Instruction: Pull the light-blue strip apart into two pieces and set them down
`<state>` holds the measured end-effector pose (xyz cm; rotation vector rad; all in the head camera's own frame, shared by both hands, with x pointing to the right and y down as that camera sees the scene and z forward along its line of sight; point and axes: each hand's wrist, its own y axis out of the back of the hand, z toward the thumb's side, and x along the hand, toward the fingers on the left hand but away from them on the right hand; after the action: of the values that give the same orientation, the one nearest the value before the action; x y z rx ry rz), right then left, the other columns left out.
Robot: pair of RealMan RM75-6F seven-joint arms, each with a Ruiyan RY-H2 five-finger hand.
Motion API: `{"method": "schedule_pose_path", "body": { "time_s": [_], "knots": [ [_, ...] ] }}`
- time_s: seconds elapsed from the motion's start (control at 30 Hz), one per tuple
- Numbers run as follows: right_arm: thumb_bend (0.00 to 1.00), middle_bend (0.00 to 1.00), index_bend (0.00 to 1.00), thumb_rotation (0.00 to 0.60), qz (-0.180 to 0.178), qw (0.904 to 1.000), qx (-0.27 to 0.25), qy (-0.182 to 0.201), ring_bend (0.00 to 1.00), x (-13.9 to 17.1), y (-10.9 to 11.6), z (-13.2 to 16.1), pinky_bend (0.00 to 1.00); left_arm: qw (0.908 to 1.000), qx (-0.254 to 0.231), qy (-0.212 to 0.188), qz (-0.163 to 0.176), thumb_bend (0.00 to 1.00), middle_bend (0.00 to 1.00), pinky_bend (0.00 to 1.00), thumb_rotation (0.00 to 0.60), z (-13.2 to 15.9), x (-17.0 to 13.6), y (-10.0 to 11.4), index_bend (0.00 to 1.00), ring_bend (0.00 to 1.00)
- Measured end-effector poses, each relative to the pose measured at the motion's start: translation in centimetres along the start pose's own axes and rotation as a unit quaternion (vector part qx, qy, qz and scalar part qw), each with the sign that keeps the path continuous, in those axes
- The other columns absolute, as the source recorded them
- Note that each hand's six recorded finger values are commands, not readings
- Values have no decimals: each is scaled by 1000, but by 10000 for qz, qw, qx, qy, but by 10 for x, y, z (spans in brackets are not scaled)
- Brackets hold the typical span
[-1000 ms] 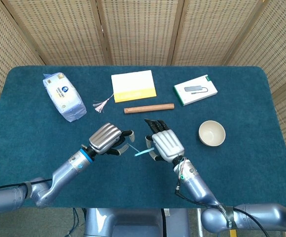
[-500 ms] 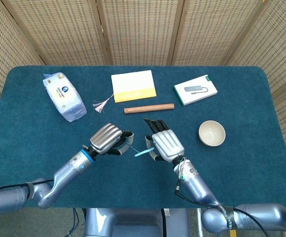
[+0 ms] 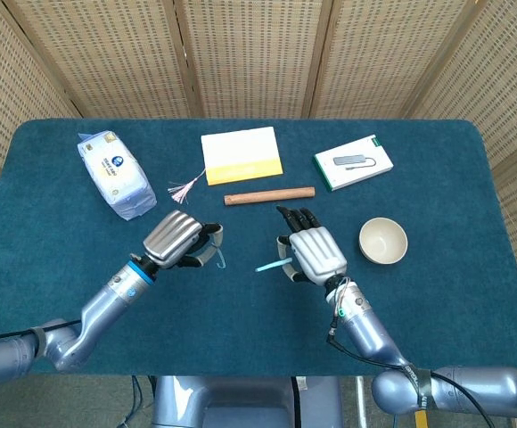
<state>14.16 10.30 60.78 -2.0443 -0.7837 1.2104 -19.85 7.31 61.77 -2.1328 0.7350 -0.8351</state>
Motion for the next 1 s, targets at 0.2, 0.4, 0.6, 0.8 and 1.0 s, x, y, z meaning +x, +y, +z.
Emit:
{"method": "schedule_pose_path", "body": {
  "time_s": [0.2, 0.4, 0.6, 0.8, 1.0],
  "knots": [
    [595, 0, 623, 600, -44, 9998, 32, -176, 0, -2, 5, -21, 0, 9971, 341, 640, 216, 561, 935, 986, 600, -60, -31, 36, 840, 953],
    [202, 0, 254, 600, -44, 9994, 126, -326, 0, -6, 1, -38, 0, 9915, 581, 1097, 399, 28, 344, 774, 600, -109, -65, 55, 300, 473],
    [0, 0, 0, 600, -98, 9982, 193, -552, 0, -8, -3, -48, 0, 9831, 1023, 1493, 272, 0, 0, 361, 600, -143, -99, 65, 7, 42],
    [0, 0, 0, 600, -393, 9977, 222, -515, 0, -3, 8, -51, 0, 9785, 1078, 1719, 366, 0, 0, 230, 600, -152, -120, 77, 0, 0],
    [0, 0, 0, 600, -863, 9946, 468, -323, 0, 16, 28, -60, 0, 9739, 1093, 1867, 689, 0, 0, 174, 600, -153, -149, 90, 0, 0]
  ]
}}
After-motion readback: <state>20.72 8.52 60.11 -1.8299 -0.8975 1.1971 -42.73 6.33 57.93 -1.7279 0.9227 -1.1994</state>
